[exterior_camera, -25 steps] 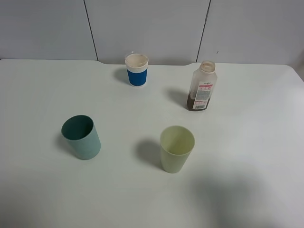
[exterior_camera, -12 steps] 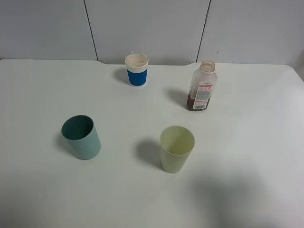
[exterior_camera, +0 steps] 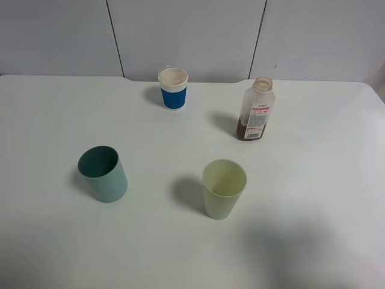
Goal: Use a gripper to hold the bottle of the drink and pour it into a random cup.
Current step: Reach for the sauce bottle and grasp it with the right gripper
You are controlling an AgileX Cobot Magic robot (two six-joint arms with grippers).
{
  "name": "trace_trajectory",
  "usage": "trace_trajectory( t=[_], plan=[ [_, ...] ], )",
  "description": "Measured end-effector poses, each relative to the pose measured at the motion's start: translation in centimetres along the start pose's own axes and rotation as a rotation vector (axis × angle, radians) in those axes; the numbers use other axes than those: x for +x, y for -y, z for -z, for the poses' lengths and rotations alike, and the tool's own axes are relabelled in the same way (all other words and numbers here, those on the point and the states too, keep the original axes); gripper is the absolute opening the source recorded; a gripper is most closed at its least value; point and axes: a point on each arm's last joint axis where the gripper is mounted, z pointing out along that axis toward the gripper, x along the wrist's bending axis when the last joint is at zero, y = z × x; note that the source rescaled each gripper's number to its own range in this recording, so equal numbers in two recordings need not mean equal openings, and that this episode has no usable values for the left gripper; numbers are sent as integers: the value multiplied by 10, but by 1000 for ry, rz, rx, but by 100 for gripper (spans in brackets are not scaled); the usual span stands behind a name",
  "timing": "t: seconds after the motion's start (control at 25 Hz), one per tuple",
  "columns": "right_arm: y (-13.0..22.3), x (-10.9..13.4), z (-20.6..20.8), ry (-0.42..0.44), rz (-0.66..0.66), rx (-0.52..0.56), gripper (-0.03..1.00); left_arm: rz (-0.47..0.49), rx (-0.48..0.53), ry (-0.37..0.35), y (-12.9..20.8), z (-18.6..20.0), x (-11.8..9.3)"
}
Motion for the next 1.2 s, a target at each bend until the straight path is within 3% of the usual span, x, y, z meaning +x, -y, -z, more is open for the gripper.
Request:
trace_trajectory(
  t=[1.2],
  plan=[
    [0,-1,0,13,-1,1,100,0,0,0,0,0,0]
  ],
)
